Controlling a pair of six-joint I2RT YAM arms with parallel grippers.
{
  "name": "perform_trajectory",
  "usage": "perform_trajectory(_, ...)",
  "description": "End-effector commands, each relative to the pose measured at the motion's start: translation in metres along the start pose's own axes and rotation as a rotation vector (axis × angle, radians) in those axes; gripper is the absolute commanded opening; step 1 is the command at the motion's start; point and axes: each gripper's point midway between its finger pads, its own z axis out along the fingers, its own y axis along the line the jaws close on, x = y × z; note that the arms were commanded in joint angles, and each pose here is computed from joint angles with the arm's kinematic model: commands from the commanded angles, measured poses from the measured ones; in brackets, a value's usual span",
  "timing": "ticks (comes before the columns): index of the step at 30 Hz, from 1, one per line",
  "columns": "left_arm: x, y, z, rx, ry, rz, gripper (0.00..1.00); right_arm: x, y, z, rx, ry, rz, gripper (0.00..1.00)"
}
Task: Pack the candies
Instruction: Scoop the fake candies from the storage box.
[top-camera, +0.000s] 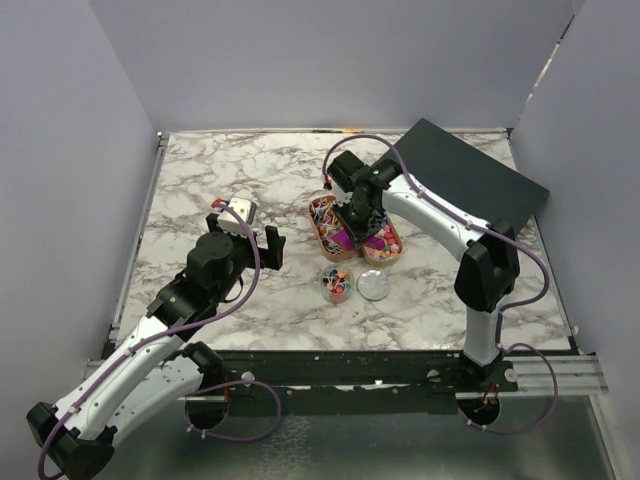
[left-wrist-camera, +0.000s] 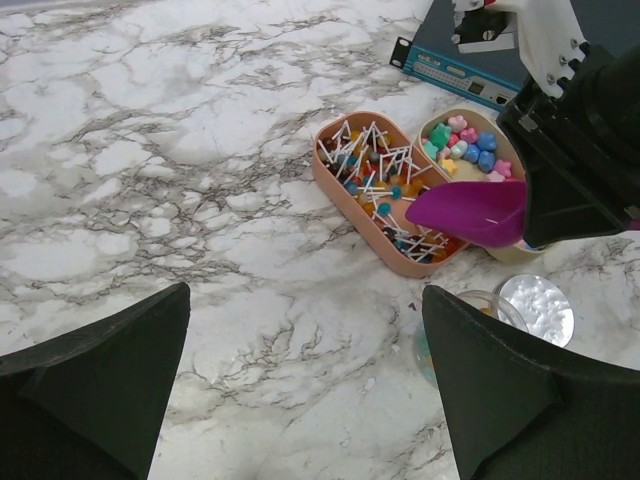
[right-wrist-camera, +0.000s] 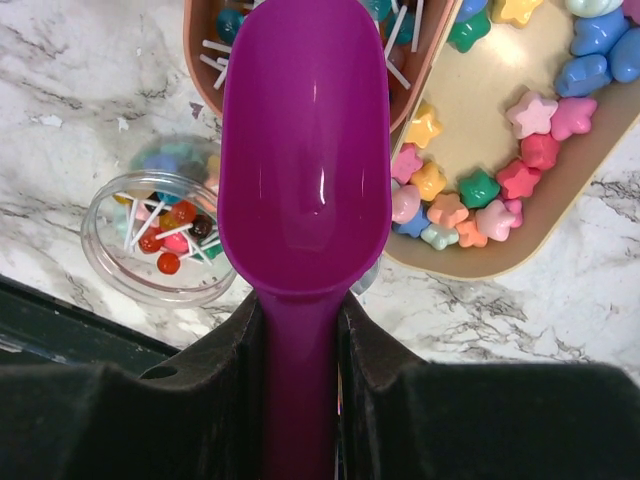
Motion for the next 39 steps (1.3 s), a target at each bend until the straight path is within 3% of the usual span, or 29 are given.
perform_trajectory(1, 0.001, 0.007, -0.001, -0.027, -0.002, 0.017, 0.99, 0.002, -0.001, 0.007, -0.006, 0.053, 0.014, 0.01)
perform_trajectory(39, 0.000, 0.012, -0.002, -0.055, -0.004, 0.018, 0.99, -0.029, -0.006, 0.083, 0.010, 0.056, 0.083, 0.01)
